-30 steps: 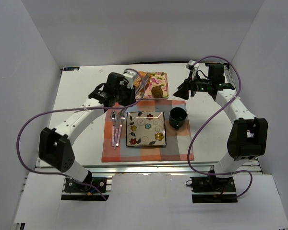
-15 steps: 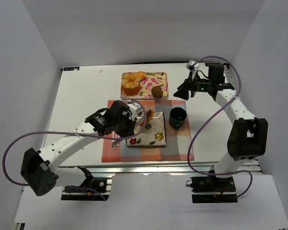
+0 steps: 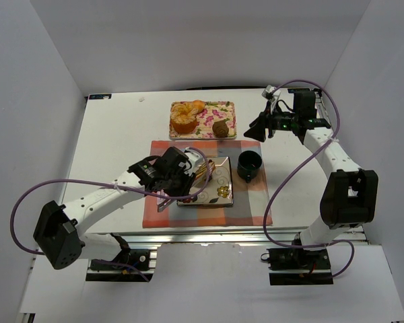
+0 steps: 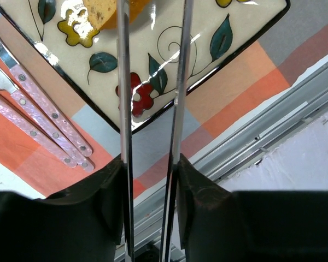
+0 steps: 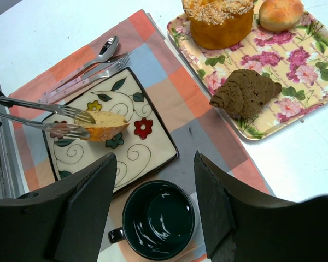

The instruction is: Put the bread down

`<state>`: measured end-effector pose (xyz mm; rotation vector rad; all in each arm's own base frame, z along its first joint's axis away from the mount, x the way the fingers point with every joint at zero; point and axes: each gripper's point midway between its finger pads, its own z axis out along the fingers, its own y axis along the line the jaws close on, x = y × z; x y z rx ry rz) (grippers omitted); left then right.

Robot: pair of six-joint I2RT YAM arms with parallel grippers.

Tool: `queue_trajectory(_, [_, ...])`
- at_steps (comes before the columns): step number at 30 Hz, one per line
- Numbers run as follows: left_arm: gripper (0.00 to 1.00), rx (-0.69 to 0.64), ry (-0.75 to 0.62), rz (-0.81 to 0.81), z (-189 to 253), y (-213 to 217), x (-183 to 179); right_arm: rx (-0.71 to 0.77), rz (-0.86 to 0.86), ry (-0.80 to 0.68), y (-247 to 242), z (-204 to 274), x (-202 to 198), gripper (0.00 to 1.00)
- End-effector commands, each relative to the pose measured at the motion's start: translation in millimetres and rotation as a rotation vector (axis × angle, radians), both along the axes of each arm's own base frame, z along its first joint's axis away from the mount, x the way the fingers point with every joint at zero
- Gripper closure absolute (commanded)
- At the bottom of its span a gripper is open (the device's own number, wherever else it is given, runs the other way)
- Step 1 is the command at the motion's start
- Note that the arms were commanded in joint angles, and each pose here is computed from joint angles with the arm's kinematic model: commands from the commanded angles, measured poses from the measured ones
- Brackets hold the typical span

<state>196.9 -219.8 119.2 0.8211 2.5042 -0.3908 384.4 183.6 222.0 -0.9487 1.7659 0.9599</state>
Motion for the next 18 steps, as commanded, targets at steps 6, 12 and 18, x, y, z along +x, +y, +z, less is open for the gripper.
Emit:
queue_trajectory(6, [0.48, -0.040, -0.019, -0.054, 20.2, -2.6, -7.5, 0.010, 0.008, -0.025, -0.6, 11.9, -5.4, 0.36])
queue_trajectory(12, [0.45, -0.070, 0.006, -0.081, 29.4, -8.4, -12.6, 0.017, 0.013, -0.016, 0.3, 11.8, -4.6, 0.36])
queue_trajectory(18, [0.44, -0.100, 0.025, -0.101, 41.0, -13.0, -17.9, 0.017, 0.014, -0.015, 0.5, 11.7, -4.6, 0.36])
